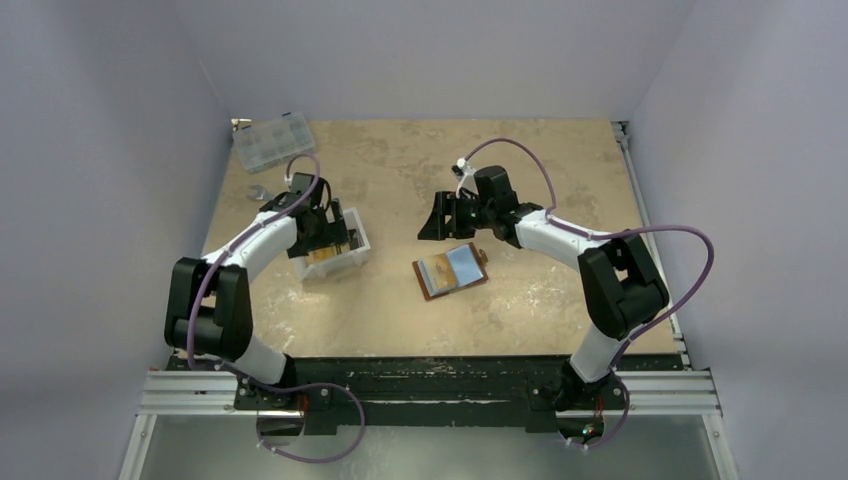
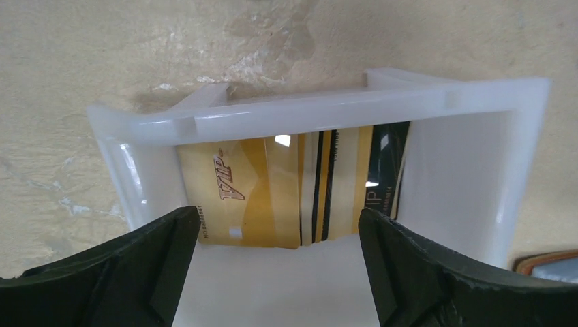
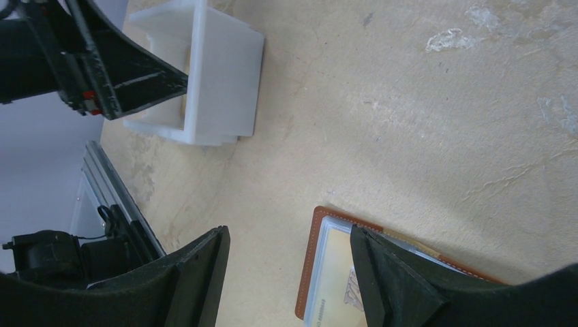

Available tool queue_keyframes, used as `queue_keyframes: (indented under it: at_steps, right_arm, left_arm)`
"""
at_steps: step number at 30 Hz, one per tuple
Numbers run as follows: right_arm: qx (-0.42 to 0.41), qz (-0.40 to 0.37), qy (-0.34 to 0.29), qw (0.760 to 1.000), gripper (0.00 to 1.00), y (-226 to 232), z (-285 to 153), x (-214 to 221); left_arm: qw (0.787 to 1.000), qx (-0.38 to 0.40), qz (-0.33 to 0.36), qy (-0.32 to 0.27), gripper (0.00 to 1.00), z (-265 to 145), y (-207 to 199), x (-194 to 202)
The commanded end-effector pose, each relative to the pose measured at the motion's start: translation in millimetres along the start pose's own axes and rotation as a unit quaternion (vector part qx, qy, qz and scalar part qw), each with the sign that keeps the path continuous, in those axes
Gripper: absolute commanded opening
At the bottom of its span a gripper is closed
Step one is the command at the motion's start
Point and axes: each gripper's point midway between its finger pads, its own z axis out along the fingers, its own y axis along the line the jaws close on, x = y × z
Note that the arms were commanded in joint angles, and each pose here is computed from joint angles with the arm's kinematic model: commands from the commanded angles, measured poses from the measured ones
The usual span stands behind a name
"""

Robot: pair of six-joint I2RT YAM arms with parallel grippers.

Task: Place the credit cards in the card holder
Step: Pick up the credit card from the storage box.

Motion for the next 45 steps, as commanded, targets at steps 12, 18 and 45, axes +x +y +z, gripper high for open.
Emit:
queue_keyframes:
  at_steps: [12,18,45]
  right_arm:
    - [-0.019,-0.021,-0.013,1.000,0.73,14,-7,-3]
    - [-0.016,-0.021,-0.014,1.000,0.73,13,-9,-2]
    - [-0.028,-0.031,-0.015,0.999,0.73,29,4,-10]
  left_arm:
    - [0.996,-0.069,0.009,0.052,0.84,59,14,44]
    - [0.999,-0.034,0.005,0.010,0.49,38,4,24]
    - [0.999,0.031,0.015,-0.028,0.15,-6,-10,-8]
